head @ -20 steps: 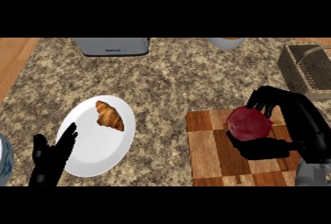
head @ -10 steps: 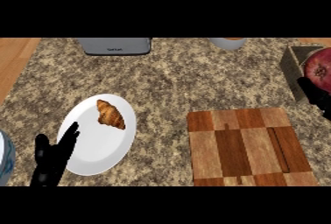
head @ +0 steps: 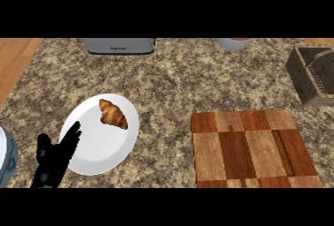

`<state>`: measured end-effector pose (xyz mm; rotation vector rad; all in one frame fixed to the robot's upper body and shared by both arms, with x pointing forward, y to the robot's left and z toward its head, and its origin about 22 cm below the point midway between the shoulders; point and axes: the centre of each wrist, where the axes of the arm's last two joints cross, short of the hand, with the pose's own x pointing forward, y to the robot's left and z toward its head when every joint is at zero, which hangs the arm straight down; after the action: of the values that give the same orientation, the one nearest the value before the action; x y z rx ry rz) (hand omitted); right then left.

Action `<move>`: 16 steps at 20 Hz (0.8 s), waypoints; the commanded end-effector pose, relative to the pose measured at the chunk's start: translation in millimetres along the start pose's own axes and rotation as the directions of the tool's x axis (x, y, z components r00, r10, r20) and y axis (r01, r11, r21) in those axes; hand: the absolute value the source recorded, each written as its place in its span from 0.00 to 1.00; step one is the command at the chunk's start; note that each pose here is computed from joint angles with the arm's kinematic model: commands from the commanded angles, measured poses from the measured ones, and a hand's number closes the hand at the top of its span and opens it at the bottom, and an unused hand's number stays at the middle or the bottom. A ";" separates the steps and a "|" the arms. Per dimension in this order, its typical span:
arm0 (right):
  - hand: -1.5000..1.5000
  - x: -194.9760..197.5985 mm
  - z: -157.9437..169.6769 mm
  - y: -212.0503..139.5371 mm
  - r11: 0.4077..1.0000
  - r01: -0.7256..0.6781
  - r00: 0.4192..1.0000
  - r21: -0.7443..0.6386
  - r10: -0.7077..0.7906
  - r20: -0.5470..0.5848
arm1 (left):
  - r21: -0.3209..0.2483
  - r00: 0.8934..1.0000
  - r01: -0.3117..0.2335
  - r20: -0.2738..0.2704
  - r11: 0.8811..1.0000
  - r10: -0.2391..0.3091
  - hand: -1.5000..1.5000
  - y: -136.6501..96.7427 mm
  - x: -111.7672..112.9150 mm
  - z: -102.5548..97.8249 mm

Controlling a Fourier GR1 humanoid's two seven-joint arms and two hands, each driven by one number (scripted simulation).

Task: Pick the pear from the cutting board and place it in the basket

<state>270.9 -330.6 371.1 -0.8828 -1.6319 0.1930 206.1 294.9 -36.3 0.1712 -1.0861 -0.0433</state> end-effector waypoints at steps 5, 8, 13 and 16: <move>1.00 -30.6 -55.5 -21.9 0.996 -0.084 0.995 0.003 0.084 -0.051 | -0.009 0.998 -0.006 -0.056 1.000 0.006 0.50 -9.0 -11.9 2.2; 1.00 -50.0 -75.2 -18.6 0.994 -0.110 0.991 0.000 0.109 -0.078 | -0.033 0.999 -0.005 -0.049 0.999 0.003 0.50 -1.5 -12.3 5.5; 1.00 -77.6 -94.2 4.9 0.998 -0.066 0.995 -0.006 0.066 -0.072 | -0.034 0.998 -0.016 -0.056 0.999 0.014 0.50 -3.9 -7.4 -8.3; 1.00 -97.3 -101.2 9.7 1.000 -0.029 0.992 0.012 0.030 -0.120 | -0.027 0.998 0.002 -0.058 1.000 -0.004 0.50 -4.5 -11.6 0.0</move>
<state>353.3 -403.4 343.4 -0.9222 -1.5294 0.1934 207.4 292.0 -36.2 0.1587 -1.0983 -0.0587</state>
